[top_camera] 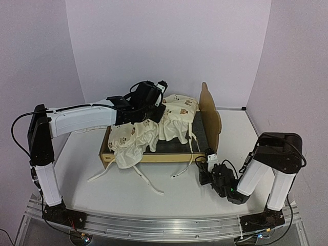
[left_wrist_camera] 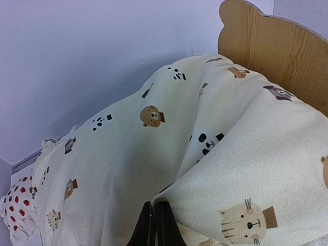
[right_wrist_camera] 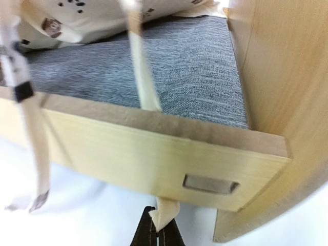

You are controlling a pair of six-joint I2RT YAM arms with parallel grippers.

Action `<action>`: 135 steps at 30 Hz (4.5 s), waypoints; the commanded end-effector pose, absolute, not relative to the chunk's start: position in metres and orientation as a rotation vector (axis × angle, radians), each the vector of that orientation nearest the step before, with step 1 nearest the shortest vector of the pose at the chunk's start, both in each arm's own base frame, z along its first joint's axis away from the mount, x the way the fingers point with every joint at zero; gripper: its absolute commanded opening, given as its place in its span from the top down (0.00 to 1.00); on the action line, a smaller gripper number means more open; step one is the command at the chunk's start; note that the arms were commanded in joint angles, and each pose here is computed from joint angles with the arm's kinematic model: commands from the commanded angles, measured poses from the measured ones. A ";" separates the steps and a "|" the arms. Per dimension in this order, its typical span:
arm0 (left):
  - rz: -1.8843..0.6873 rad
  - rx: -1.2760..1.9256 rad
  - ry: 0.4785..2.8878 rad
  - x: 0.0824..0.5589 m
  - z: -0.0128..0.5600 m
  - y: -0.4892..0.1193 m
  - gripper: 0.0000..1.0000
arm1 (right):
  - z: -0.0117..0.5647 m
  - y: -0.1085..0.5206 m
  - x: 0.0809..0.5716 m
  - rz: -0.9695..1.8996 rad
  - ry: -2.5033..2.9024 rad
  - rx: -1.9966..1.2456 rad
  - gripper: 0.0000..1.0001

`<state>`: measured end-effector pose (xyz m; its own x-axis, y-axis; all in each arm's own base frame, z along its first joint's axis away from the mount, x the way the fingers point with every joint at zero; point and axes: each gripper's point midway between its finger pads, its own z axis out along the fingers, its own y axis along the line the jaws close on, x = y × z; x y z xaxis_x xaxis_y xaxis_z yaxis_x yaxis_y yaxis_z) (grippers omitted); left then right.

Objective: Set up the pet bed

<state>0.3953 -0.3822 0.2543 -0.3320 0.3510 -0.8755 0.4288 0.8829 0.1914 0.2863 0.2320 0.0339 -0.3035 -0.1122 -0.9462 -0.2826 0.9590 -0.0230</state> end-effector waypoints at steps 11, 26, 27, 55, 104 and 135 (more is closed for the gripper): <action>-0.171 0.555 1.948 0.396 0.266 -0.389 1.00 | 0.053 0.280 0.229 0.577 1.999 -0.643 1.00; -0.419 0.590 2.033 0.385 0.232 -0.455 1.00 | 0.096 0.271 0.170 0.805 2.154 -0.767 1.00; -0.428 0.594 2.036 0.385 0.230 -0.459 1.00 | 0.101 0.268 0.168 0.822 2.152 -0.749 1.00; -0.321 0.876 2.129 0.275 0.225 -0.446 0.18 | 0.215 0.221 0.151 0.874 2.093 -0.553 1.00; -0.725 1.100 2.217 0.173 0.103 -0.459 0.52 | 0.083 0.263 0.230 0.502 2.462 -0.155 0.38; -0.824 1.398 2.067 0.083 0.104 -0.504 0.50 | 0.049 0.215 0.236 0.315 2.358 -0.086 1.00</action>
